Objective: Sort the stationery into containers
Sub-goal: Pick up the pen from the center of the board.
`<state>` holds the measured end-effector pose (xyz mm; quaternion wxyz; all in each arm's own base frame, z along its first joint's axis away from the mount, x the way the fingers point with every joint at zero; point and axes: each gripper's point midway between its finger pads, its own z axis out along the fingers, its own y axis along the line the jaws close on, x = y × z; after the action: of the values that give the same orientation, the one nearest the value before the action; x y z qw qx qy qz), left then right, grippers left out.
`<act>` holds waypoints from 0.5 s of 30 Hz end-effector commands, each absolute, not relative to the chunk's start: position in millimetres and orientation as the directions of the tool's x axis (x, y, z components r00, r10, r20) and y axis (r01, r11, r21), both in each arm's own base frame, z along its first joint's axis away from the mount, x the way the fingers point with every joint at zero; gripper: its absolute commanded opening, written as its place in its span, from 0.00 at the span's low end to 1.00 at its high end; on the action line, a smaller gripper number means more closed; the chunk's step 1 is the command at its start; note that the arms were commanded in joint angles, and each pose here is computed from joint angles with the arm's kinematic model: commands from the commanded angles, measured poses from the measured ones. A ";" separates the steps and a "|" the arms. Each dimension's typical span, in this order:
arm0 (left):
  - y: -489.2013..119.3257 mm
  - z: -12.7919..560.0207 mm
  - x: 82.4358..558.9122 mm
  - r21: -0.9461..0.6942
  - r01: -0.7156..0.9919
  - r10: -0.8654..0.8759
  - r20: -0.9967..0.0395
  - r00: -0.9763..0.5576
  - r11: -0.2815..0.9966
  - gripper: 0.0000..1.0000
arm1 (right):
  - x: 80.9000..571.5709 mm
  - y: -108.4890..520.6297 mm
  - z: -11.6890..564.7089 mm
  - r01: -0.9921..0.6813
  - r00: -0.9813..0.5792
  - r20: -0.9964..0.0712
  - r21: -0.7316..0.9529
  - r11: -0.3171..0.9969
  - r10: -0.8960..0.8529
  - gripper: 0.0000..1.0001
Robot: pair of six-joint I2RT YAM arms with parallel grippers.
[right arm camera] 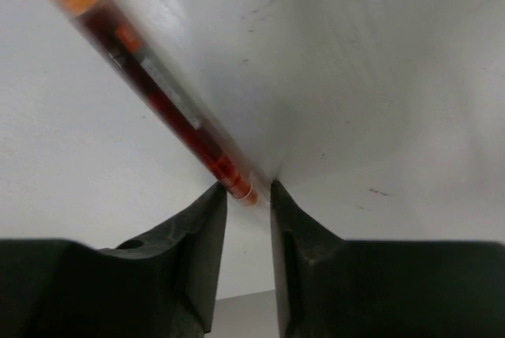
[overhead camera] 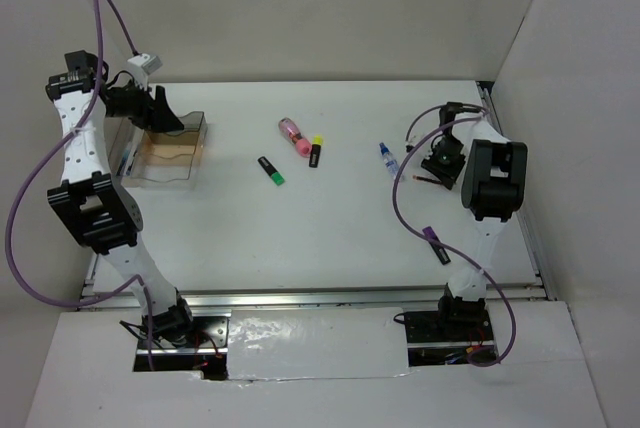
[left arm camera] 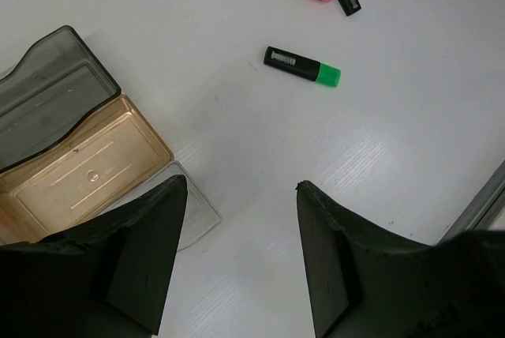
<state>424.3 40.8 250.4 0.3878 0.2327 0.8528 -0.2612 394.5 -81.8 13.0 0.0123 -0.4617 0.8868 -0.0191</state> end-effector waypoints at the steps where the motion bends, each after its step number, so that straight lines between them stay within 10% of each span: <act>1: 33.9 281.0 414.3 -0.223 0.636 0.188 -0.838 -0.512 0.738 0.70 | 370.8 -71.2 9.2 -0.844 -0.535 0.022 0.016 0.536 -0.844 0.33; 15: 21.8 311.7 403.0 -0.154 0.664 0.152 -0.913 -0.379 0.731 0.66 | 338.8 -52.3 43.2 -0.847 -0.530 -0.038 0.073 0.527 -0.847 0.00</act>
<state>405.3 30.8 280.1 0.4435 0.2342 0.8252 -0.2600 350.0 -66.8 15.3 -0.0205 -0.4803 0.8768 0.0086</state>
